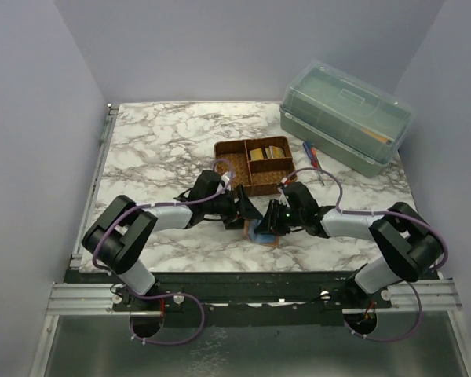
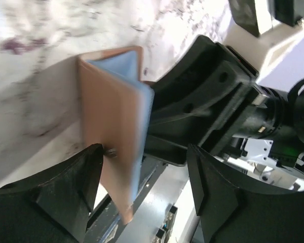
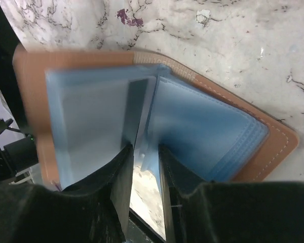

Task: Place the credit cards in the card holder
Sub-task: Close the card holder at the center of the board.

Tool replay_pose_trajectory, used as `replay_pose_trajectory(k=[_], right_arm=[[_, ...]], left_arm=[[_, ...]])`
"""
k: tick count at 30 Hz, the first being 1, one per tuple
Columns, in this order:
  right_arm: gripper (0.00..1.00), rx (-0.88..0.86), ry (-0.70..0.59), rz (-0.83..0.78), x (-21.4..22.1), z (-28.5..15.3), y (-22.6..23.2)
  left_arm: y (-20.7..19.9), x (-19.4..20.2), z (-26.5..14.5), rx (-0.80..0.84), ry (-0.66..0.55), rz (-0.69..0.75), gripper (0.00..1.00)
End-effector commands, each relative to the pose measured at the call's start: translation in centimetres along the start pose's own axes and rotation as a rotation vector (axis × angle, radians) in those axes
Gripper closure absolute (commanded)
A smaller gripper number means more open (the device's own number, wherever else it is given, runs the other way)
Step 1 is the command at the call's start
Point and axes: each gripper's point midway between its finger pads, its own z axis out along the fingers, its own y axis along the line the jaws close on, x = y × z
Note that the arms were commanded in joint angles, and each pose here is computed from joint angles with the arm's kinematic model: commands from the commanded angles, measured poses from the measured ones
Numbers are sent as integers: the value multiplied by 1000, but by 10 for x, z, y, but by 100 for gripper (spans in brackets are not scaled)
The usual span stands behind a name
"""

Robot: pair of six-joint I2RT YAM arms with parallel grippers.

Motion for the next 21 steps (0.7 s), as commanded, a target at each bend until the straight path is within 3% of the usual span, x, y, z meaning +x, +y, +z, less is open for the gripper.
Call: replay_pose_trajectory(k=[1, 11, 16, 21], right_arm=[[67, 190, 85, 34, 31, 1, -49], [61, 404, 31, 91, 16, -34, -72], [48, 423, -48, 103, -2, -66, -66], [44, 450, -115, 133, -18, -98, -69]], left_arm=[[-40, 7, 17, 112, 33, 75, 28], [-51, 11, 38, 128, 73, 112, 28], [-50, 10, 49, 126, 94, 112, 29], [-55, 12, 57, 136, 112, 129, 29]])
